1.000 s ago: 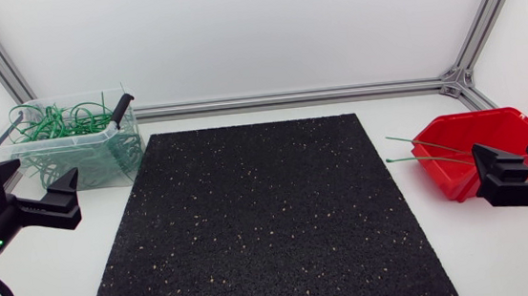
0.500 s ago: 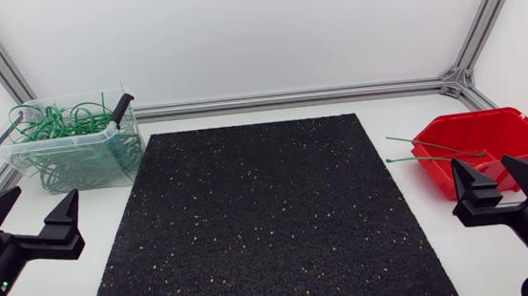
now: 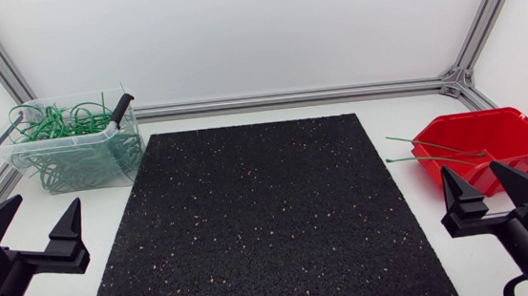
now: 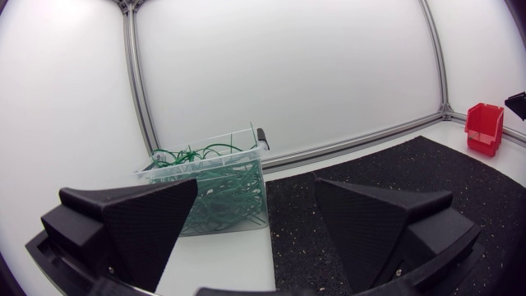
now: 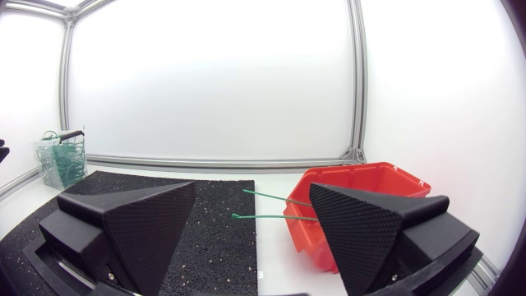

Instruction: Take a green cable tie from the red box, thread the tail through the head to close it, then place it in the transparent bin on the left.

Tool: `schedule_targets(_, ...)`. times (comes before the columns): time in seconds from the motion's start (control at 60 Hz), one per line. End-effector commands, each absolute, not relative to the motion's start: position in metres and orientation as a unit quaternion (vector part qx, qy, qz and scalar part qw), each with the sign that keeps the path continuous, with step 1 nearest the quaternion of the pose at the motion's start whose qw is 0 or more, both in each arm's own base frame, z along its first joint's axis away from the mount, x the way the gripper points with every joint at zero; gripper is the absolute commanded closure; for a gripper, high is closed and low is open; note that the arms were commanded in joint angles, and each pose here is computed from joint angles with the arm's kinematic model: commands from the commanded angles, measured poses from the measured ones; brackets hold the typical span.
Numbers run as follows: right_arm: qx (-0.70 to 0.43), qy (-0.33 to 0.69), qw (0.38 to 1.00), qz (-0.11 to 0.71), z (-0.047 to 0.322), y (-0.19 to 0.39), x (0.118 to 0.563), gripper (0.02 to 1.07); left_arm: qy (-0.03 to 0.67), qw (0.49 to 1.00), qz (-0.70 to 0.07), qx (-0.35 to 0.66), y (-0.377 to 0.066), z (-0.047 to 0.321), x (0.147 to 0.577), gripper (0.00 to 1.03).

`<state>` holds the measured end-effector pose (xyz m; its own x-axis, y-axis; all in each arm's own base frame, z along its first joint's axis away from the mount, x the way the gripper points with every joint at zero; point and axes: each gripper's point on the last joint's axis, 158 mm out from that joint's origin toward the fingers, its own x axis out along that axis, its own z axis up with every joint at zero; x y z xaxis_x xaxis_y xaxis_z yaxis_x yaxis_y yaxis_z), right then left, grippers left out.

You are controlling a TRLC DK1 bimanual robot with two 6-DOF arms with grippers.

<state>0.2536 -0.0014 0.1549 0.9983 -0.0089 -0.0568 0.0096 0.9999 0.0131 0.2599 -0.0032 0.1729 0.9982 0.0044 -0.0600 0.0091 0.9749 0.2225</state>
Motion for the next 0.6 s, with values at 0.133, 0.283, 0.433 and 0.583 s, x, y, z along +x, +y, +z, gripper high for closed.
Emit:
schedule_targets(0.133,0.000,0.028,1.000,-0.005,0.149,-0.002,0.254,0.07,0.009,0.986,-0.004,0.168,-0.009,0.171,0.258,0.04)
schedule_targets(0.283,0.000,0.028,1.000,-0.005,0.149,-0.002,0.254,0.07,-0.003,0.981,-0.002,0.196,-0.010,0.174,0.256,0.04)
schedule_targets(0.433,0.000,0.028,1.000,-0.005,0.149,-0.002,0.254,0.07,0.005,0.979,-0.014,0.205,-0.016,0.166,0.254,0.04)
schedule_targets(0.583,0.000,0.028,1.000,-0.005,0.149,-0.002,0.254,0.07,0.032,0.978,-0.026,0.204,-0.020,0.147,0.251,0.04)
